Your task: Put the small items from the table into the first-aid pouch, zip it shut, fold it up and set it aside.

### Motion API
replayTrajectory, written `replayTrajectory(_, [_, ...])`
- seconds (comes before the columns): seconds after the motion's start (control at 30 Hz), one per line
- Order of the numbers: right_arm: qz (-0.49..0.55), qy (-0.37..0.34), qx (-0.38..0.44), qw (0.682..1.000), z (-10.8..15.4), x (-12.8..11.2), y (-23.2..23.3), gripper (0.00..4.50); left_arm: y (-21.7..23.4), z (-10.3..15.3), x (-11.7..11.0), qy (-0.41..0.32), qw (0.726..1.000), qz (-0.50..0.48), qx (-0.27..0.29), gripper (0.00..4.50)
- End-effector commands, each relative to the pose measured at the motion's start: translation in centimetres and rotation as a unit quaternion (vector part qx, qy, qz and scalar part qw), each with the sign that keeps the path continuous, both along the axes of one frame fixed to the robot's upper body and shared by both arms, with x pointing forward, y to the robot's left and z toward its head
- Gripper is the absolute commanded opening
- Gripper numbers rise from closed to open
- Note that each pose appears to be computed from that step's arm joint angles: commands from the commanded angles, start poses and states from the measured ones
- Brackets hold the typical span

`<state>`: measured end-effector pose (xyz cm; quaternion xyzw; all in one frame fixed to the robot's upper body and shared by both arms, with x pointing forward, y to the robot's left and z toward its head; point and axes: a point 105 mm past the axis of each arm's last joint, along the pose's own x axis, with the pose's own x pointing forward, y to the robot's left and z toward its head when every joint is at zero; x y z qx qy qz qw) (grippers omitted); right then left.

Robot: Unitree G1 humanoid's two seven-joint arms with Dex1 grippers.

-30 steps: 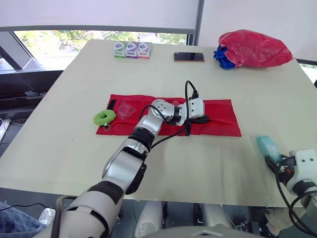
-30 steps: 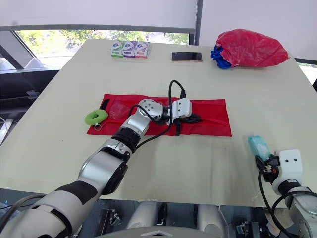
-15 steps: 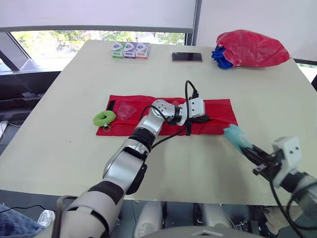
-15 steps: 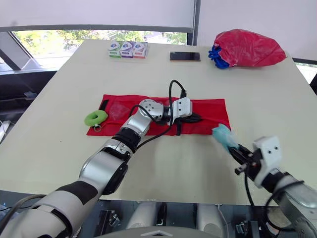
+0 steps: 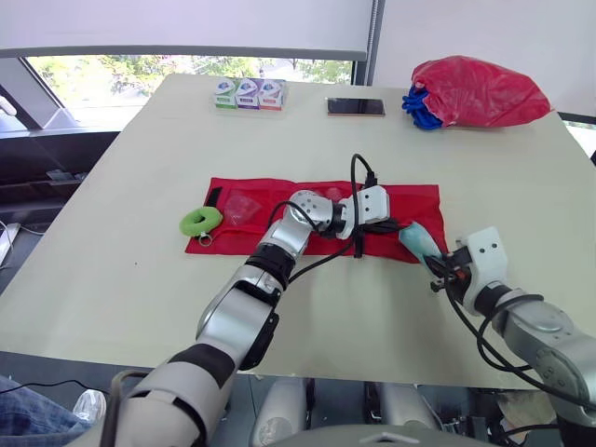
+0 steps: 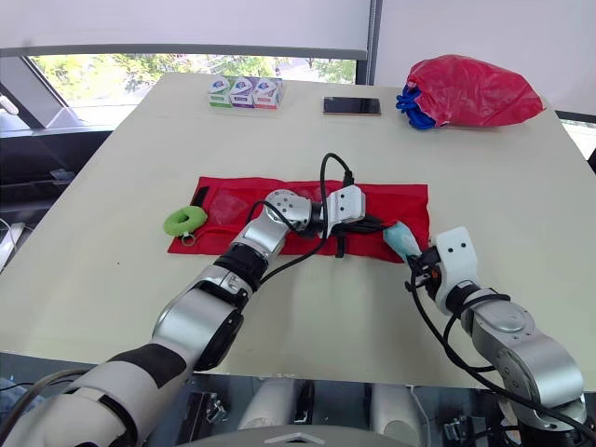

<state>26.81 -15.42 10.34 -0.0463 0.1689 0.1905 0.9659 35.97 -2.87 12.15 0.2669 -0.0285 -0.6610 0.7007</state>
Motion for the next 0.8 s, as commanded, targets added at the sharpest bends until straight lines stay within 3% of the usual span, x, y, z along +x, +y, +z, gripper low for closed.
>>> replayTrajectory(0.03, [0.019, -0.014, 0.006, 1.0, 0.5, -0.3, 1.4, 0.01, -1.6, 1.5, -0.9, -0.02, 0.999, -0.026, -0.021, 0.0])
replayTrajectory(0.2, [-0.002, -0.014, 0.004, 1.0, 0.2, -0.4, 1.2, 0.01, -1.7, 1.7, -0.9, -0.018, 0.999, -0.025, -0.031, 0.0])
replayTrajectory(0.5, [-0.161, -0.047, 0.071, 0.983, 1.1, 3.2, -0.4, 0.01, -2.5, 0.9, -2.7, 0.001, 0.998, -0.058, -0.032, 0.0])
replayTrajectory(0.8, [-0.215, -0.083, 0.108, 0.967, 2.3, 5.7, -0.6, 0.01, -2.8, 0.6, -3.3, 0.008, 0.997, -0.064, -0.03, 0.0])
